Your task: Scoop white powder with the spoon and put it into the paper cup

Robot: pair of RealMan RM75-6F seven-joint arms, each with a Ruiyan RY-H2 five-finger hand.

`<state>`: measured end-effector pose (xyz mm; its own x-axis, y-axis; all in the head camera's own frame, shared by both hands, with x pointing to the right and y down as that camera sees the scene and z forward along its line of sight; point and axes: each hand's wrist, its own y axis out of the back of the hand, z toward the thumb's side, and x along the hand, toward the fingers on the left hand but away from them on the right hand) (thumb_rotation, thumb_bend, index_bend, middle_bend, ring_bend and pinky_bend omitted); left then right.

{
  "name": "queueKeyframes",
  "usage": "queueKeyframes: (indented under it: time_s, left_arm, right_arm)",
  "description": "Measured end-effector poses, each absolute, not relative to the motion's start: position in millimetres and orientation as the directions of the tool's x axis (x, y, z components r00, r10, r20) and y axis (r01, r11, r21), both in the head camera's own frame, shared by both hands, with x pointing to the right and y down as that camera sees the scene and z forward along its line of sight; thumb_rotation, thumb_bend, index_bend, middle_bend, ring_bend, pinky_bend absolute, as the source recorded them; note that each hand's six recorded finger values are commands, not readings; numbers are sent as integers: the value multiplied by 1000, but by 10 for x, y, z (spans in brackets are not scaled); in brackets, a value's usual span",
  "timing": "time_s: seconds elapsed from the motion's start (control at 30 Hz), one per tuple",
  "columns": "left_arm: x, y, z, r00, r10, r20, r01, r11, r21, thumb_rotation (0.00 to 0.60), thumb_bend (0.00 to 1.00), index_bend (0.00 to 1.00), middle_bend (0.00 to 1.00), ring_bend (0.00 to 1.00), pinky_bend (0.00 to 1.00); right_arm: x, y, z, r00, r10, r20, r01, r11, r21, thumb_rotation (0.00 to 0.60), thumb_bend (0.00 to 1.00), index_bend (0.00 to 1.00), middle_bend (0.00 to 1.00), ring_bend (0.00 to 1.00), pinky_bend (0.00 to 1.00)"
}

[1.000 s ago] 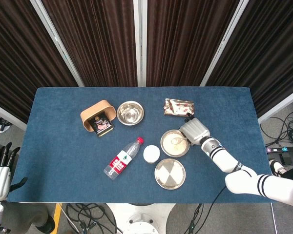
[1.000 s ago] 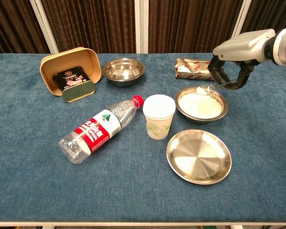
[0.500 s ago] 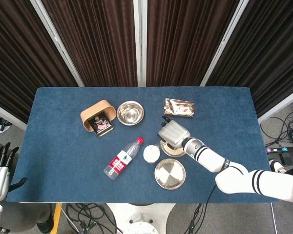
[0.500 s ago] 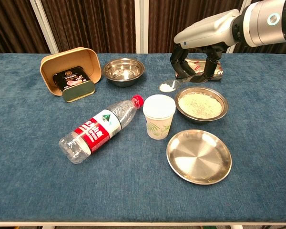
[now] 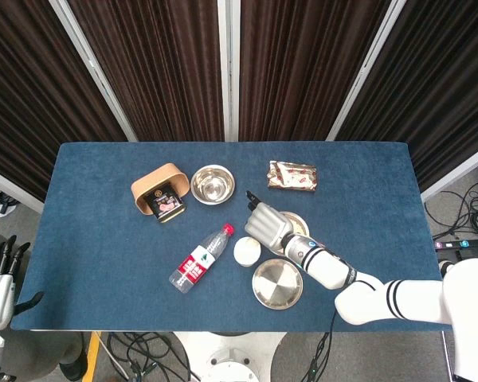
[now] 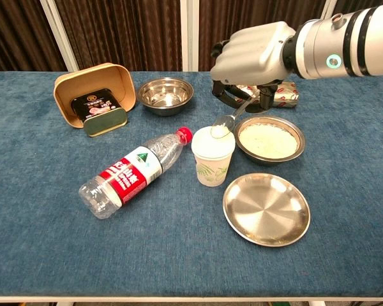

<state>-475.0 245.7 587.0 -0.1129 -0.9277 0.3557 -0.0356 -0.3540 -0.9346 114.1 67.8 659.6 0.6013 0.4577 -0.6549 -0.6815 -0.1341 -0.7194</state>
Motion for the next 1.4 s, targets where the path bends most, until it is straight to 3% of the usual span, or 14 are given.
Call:
queueKeyframes:
  time_s: [0.27,0.67,1.1,1.4]
  left_arm:
    - [-4762,2468,5889,-114,-927,358,-45,-355,-934,600,145,185,125,61,2]
    - [-4767,2491,5896,-113,-928,354,-51,-351,-935,600,145,185,124,61,3]
    - [-4774,2495,5906,-112,-930,351,-53,-348,-936,600,145,185,124,61,3]
    - [-4777,2493,5906,-108,-929,353,-50,-349,-936,600,145,185,125,61,3]
  right_arm:
    - [970,942,6560,665,458,-590,-715,164,-679,600,327,603,564,208,0]
    - [987,1212,6486,702,503,-504,-701,362,-614,600,327,603,564,218,0]
    - [1037,1277,6469,682,569,-458,-713,382,-588,600,327,603,564,224,0]
    - [1044,1268,6487,657,607,-447,-703,282,-653,600,327,604,561,224,0]
